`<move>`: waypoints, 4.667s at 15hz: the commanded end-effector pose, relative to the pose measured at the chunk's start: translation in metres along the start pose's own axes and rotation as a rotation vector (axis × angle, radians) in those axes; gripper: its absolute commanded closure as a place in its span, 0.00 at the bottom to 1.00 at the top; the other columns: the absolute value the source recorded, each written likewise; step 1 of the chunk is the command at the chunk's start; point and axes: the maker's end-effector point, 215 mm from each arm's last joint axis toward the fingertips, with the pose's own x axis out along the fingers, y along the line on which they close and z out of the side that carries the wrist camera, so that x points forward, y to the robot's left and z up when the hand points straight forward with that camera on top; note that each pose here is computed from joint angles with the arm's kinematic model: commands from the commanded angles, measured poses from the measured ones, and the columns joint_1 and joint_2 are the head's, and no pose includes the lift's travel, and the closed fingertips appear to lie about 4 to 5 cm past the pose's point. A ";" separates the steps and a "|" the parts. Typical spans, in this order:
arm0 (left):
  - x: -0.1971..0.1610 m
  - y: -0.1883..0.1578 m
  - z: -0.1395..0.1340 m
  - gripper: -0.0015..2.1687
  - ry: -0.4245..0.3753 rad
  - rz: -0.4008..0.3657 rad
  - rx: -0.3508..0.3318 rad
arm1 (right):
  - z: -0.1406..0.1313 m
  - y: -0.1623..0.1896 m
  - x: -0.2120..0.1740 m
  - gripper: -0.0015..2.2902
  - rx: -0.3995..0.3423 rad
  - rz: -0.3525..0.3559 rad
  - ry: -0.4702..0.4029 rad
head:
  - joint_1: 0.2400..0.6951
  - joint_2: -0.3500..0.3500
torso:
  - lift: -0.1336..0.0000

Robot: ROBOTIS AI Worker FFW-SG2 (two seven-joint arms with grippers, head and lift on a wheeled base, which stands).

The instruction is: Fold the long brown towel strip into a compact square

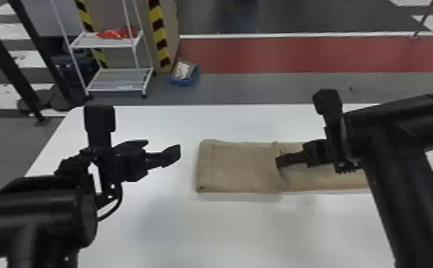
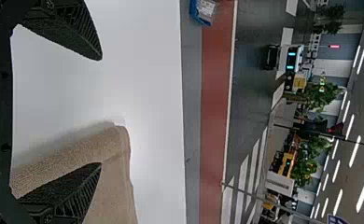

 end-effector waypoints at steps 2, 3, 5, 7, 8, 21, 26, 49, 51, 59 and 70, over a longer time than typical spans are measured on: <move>0.000 0.000 -0.001 0.04 0.001 0.001 -0.004 | 0.000 0.001 0.005 0.13 -0.012 0.002 -0.002 | 1.00 0.60 | 0.07; 0.000 0.000 -0.002 0.04 0.002 -0.001 -0.005 | 0.005 0.003 0.007 0.13 -0.023 0.012 -0.019 | 1.00 0.60 | 0.07; 0.000 0.000 -0.001 0.04 0.000 -0.001 -0.005 | 0.009 0.009 0.009 0.13 -0.030 0.033 -0.035 | 1.00 0.60 | 0.07; -0.001 0.001 -0.001 0.04 0.000 0.001 -0.006 | 0.016 0.017 0.010 0.13 -0.040 0.057 -0.058 | 1.00 0.61 | 0.07; -0.001 0.000 -0.002 0.04 0.002 -0.001 -0.006 | 0.017 0.018 0.010 0.13 -0.044 0.057 -0.056 | 1.00 0.61 | 0.07; -0.002 0.003 -0.003 0.04 -0.001 -0.001 -0.018 | 0.023 0.039 -0.005 0.13 0.007 0.144 -0.085 | 1.00 0.65 | 0.07; -0.002 0.003 -0.007 0.04 0.005 -0.003 -0.020 | 0.013 0.033 0.004 0.13 0.001 0.117 -0.049 | 1.00 0.65 | 0.07; 0.001 0.003 -0.014 0.04 0.018 -0.010 -0.028 | 0.009 0.032 0.013 0.45 -0.015 0.116 -0.035 | 1.00 0.65 | 0.07; 0.000 0.004 -0.014 0.04 0.016 -0.009 -0.028 | 0.009 0.034 0.013 0.45 -0.013 0.125 -0.039 | 1.00 0.65 | 0.07; -0.005 0.015 -0.015 0.04 0.012 -0.001 -0.044 | 0.057 0.072 -0.032 0.45 0.031 0.297 -0.213 | 1.00 0.71 | 0.07; -0.003 0.014 -0.017 0.04 0.019 0.006 -0.044 | 0.046 0.038 -0.067 0.49 0.171 0.318 -0.231 | 1.00 0.65 | 0.07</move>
